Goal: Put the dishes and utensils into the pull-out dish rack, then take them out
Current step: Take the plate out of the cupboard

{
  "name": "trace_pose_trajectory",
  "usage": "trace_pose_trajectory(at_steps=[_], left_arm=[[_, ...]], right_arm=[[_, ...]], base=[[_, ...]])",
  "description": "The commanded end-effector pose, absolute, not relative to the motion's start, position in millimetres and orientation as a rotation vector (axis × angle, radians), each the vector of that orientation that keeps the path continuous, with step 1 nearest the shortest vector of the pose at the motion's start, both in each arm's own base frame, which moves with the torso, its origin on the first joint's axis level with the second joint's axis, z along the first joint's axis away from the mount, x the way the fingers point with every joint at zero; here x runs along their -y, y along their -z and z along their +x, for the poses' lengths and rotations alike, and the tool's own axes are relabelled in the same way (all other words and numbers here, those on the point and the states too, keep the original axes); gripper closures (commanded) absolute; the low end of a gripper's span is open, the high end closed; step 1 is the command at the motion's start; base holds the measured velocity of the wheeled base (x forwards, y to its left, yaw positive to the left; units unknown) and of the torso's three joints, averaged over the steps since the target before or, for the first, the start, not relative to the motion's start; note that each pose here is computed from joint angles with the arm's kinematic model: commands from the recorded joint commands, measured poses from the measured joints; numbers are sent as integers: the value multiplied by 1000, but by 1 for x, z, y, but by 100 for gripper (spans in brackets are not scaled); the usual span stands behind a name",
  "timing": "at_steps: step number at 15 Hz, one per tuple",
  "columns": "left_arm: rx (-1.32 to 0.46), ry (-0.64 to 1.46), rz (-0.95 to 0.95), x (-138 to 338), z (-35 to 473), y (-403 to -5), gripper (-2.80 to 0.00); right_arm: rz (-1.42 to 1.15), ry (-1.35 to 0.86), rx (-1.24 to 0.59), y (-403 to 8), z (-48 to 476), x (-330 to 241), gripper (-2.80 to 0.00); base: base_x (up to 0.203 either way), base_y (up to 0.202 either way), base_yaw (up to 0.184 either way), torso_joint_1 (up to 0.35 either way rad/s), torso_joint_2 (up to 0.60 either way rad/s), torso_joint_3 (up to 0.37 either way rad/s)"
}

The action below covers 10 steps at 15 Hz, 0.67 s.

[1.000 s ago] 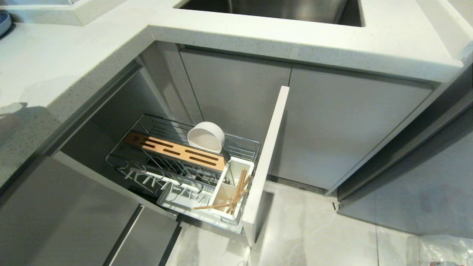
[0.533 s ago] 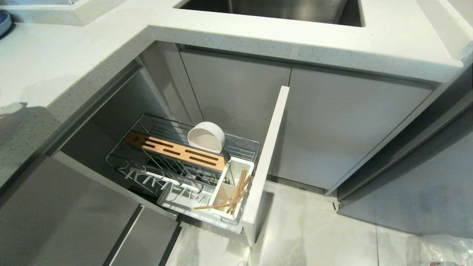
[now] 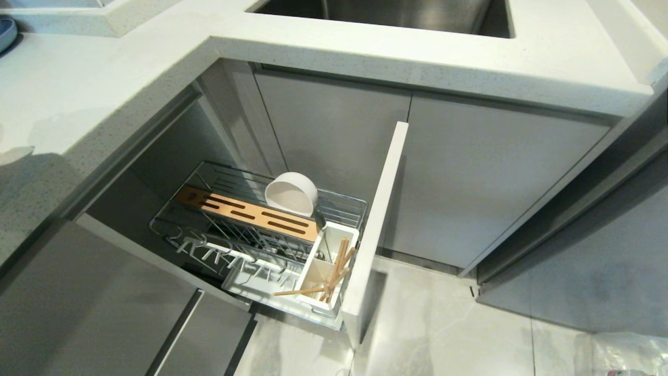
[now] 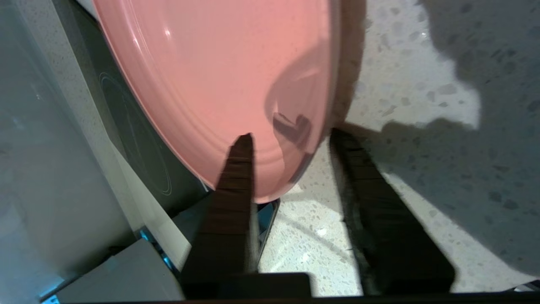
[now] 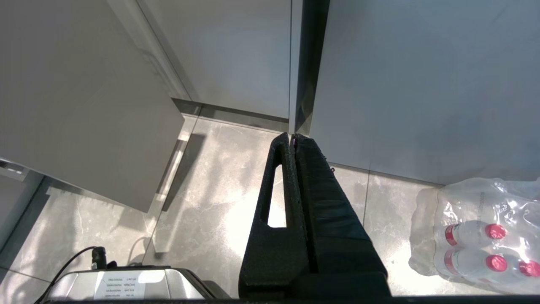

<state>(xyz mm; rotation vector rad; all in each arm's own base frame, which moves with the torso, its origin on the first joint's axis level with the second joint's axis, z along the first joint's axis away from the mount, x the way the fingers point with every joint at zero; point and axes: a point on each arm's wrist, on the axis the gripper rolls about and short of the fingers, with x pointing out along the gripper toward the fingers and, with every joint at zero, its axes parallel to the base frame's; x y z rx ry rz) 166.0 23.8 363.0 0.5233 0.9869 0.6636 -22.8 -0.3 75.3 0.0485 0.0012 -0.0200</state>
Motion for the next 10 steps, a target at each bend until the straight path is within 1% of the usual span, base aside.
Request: trace_pose_trajectory(at_steps=[1,8,9,10], left_arm=[[-994,-663,522,-24,165,-362,-280],[-792,-675,457,-18,160,-379,-280],[-733,-661,441,-13,151,-385,0],[-683,-650,429,-11,142,-390,0]], right_arm=[[49,20,-3,-75,-23,0,0],[49,20,-3,-75,-23,0,0],[49,20,-3,-75,-23,0,0],[49,20,-3,-75,-23,0,0]], base=[[0,0,0,0,0,0],[0,0,0,0,0,0],[0,0,0,0,0,0],[0,0,0,0,0,0]])
